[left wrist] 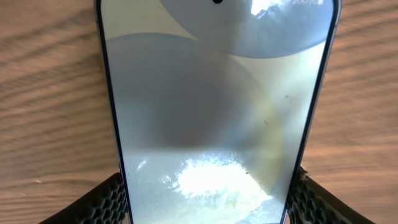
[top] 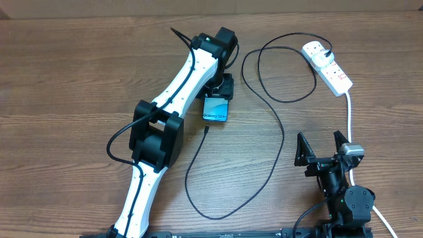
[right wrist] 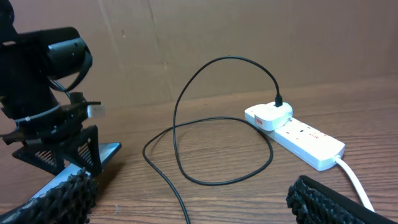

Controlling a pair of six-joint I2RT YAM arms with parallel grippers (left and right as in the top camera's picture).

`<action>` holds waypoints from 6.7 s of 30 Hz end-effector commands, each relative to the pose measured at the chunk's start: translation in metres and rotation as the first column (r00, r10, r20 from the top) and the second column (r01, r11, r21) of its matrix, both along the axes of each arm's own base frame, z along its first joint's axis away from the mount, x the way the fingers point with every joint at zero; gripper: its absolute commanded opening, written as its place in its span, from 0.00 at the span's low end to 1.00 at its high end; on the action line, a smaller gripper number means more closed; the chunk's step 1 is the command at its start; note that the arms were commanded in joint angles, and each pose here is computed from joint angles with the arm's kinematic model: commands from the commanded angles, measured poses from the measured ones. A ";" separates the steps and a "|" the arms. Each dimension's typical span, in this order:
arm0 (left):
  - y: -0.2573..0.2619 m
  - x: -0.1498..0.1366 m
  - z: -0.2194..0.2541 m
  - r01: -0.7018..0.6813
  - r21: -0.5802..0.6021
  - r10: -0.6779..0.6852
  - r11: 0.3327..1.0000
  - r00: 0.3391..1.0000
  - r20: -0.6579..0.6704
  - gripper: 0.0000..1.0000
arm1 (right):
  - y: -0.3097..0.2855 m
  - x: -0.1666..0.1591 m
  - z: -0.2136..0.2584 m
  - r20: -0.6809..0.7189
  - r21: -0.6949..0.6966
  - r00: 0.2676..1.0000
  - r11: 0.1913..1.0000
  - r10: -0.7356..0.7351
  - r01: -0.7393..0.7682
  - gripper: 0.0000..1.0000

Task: Plug charger to phone and switch on socket

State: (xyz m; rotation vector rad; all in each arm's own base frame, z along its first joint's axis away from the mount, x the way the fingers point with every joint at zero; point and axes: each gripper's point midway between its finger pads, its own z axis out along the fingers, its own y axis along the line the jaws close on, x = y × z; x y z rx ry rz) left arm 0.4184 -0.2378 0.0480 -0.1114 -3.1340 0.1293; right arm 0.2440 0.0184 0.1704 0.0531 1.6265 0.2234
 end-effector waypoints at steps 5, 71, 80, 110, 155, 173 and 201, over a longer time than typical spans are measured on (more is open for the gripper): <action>-0.038 -0.018 0.036 -0.089 -0.364 0.018 0.927 0.980 -0.196 0.64 | 0.000 0.000 0.000 0.008 0.003 1.000 1.000 -0.001 0.001 1.00; 0.013 0.041 0.181 -0.463 -0.871 -0.072 0.164 0.875 -0.478 0.61 | 0.083 -0.093 0.171 0.602 -0.114 0.631 0.834 0.490 -0.539 1.00; 0.015 0.037 0.168 -0.333 -0.914 -0.047 0.232 0.935 -0.352 0.57 | 0.059 -0.063 0.213 0.217 -0.116 0.911 0.936 0.350 -0.332 1.00; 0.031 -0.001 0.149 -0.233 -0.466 0.221 0.854 0.972 -0.082 0.56 | 0.124 0.059 0.070 -0.533 0.744 0.368 0.629 0.762 -0.224 1.00; 0.000 0.004 0.188 -0.578 -0.591 0.378 0.563 0.816 -0.438 0.58 | 0.207 0.154 0.085 -0.457 0.516 0.759 0.833 0.464 -0.199 1.00; 0.014 0.019 0.172 -0.627 -0.520 0.506 0.580 0.777 -0.374 0.57 | 0.225 0.148 0.089 -0.449 0.456 0.806 0.875 0.385 -0.163 0.73; -0.001 0.009 0.172 -0.632 -0.507 0.491 0.587 0.775 -0.398 0.57 | 0.222 0.149 0.067 -0.499 0.388 0.825 0.920 0.265 -0.060 0.45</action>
